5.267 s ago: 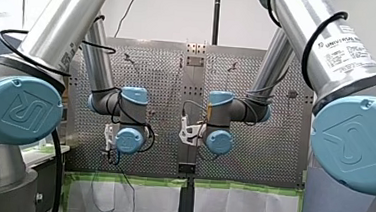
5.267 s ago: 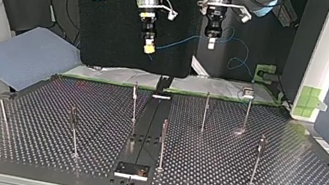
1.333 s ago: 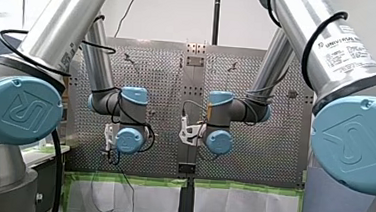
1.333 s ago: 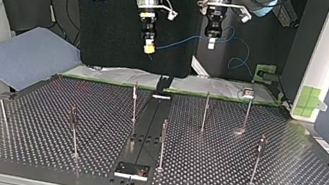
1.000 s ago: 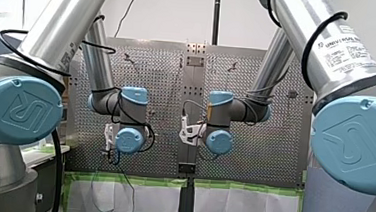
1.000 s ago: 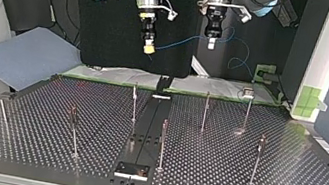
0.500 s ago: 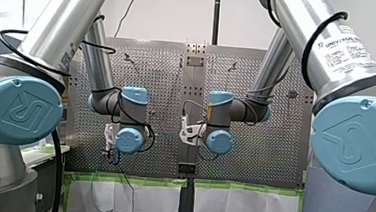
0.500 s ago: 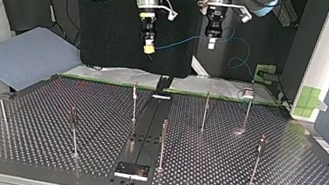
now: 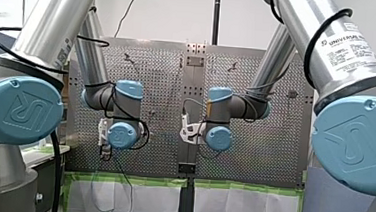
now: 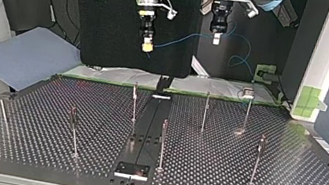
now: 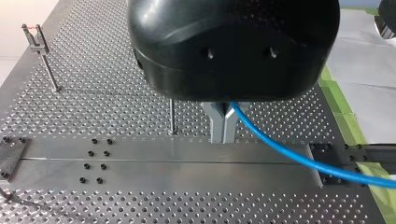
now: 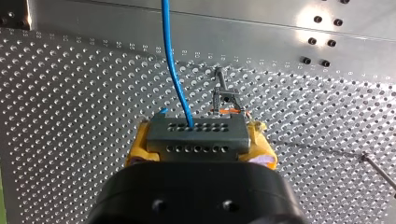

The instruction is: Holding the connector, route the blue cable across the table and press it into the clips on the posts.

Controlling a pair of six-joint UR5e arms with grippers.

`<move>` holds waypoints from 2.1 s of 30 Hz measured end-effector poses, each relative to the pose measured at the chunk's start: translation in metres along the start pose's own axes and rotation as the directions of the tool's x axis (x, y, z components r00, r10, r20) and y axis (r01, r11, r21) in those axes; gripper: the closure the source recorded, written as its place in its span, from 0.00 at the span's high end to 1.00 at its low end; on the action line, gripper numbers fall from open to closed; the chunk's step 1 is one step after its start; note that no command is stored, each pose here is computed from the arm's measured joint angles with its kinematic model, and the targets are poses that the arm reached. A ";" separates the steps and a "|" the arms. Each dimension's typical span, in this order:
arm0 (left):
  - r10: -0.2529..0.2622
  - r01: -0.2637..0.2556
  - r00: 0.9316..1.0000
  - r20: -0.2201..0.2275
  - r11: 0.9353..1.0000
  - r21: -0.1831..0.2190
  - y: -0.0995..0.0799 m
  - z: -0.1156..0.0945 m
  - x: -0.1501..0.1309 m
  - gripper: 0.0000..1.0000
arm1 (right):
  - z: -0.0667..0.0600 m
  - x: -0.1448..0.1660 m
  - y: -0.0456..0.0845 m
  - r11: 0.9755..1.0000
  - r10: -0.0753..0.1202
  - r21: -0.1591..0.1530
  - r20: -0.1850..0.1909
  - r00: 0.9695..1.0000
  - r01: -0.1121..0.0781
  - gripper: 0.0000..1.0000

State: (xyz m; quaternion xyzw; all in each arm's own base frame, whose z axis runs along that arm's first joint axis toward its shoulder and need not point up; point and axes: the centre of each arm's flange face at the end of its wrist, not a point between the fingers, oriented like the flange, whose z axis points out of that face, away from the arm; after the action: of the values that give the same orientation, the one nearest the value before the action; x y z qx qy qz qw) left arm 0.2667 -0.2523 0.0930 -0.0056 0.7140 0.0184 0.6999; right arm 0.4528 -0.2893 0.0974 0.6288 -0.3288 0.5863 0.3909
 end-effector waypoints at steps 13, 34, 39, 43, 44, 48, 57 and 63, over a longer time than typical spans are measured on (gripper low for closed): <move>0.003 -0.003 1.000 0.007 1.000 0.013 -0.002 -0.003 -0.002 0.00 | 0.000 0.005 -0.001 1.000 -0.004 0.002 -0.005 1.000 0.004 0.00; -0.105 0.123 0.982 0.158 0.987 -0.105 0.005 0.025 -0.081 0.00 | 0.022 0.099 -0.030 0.980 0.123 0.179 -0.166 0.978 -0.092 0.00; -0.105 0.138 0.975 0.196 0.977 -0.165 0.008 0.039 -0.108 0.00 | 0.034 0.090 -0.046 0.968 0.121 0.238 -0.141 0.983 -0.086 0.00; -0.103 0.149 0.971 0.217 0.967 -0.207 0.013 0.047 -0.128 0.00 | 0.041 0.084 -0.058 0.958 0.128 0.273 -0.130 0.983 -0.089 0.00; -0.101 0.149 0.970 0.219 0.966 -0.213 0.014 0.047 -0.132 0.00 | 0.042 0.084 -0.061 0.956 0.129 0.281 -0.127 0.983 -0.089 0.00; -0.089 0.143 0.970 0.224 0.961 -0.237 0.021 0.048 -0.144 0.00 | 0.046 0.088 -0.071 0.946 0.134 0.310 -0.122 0.983 -0.090 0.00; -0.052 0.112 0.973 0.223 0.958 -0.264 0.041 0.057 -0.160 0.00 | 0.055 0.124 -0.085 0.938 0.143 0.335 -0.141 0.980 -0.089 0.00; -0.031 0.088 0.977 0.210 0.959 -0.268 0.054 0.069 -0.159 0.00 | 0.061 0.154 -0.090 0.934 0.153 0.346 -0.162 0.975 -0.089 0.00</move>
State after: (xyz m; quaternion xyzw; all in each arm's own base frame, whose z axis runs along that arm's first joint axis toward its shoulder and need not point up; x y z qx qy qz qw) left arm 0.3367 -0.1986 0.2521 -0.1228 0.6286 0.0970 0.7618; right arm 0.5755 -0.2928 0.2410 0.6072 -0.2241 0.7130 0.2697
